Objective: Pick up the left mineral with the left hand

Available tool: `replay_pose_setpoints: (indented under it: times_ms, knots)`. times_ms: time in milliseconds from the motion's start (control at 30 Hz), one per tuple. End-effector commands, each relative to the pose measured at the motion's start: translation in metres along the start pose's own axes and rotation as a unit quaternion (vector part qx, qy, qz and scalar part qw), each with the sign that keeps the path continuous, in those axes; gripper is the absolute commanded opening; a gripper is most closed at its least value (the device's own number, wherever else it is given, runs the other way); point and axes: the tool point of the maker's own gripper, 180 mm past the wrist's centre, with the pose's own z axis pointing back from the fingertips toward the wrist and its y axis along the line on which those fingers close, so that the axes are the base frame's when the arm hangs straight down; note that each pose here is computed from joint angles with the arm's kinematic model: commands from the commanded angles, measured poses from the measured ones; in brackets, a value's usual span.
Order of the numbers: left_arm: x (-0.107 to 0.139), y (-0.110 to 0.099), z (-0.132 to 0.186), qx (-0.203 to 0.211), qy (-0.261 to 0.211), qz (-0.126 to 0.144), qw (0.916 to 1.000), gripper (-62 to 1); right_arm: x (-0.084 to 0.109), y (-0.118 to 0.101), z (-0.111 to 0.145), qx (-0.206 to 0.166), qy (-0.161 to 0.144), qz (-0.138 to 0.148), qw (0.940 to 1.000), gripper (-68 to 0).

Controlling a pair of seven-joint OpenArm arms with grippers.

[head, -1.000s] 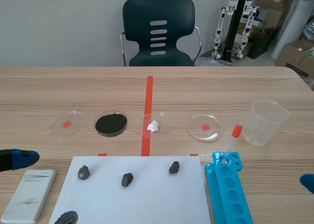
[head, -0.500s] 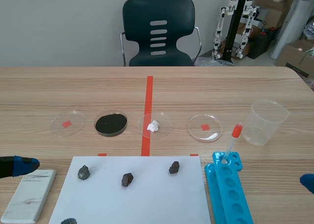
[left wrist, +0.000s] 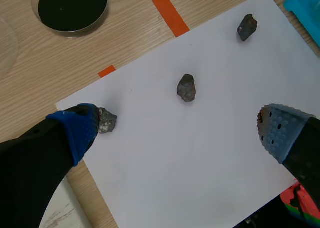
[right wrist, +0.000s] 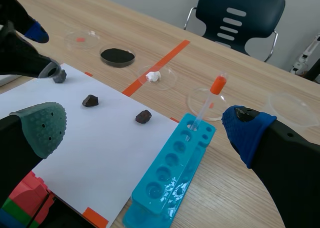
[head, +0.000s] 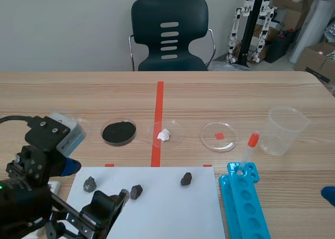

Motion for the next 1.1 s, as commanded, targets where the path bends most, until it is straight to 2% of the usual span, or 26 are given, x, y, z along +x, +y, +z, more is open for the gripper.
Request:
replay_pose_setpoints:
  times_ms: [0,133,333,500,600,667,800,1067]
  knots:
    - [0.003,0.005,-0.007,0.028,0.013,0.025,0.9992,1.4,0.01,-0.004,-0.003,-0.004,-0.019,0.004,0.9998,0.4]
    - [0.002,0.025,-0.02,0.101,0.058,0.093,0.9888,1.4,0.01,-0.004,-0.003,-0.004,-0.019,0.004,0.9998,0.4]
    - [-0.017,0.044,-0.038,0.153,0.13,0.148,0.9684,1.4,0.01,-0.004,-0.003,-0.004,-0.019,0.004,0.9998,0.4]
    - [-0.032,0.049,-0.047,0.159,0.179,0.153,0.9587,1.4,0.01,-0.004,-0.003,-0.004,-0.019,0.004,0.9998,0.4]
    - [-0.04,0.054,-0.048,0.177,0.205,0.174,0.9468,1.4,0.01,-0.004,-0.003,-0.004,-0.019,0.004,0.9998,0.4]
    - [-0.042,0.055,-0.048,0.18,0.215,0.179,0.9429,1.4,0.01,-0.004,-0.003,-0.004,-0.019,0.004,0.9998,0.4]
    - [-0.039,0.057,-0.051,0.184,0.217,0.181,0.9415,1.4,0.01,-0.004,-0.003,-0.004,-0.019,0.004,0.9998,0.4]
    - [-0.032,0.058,-0.059,0.184,0.215,0.173,0.9436,1.4,0.01,-0.004,-0.003,-0.004,-0.019,0.004,0.9998,0.4]
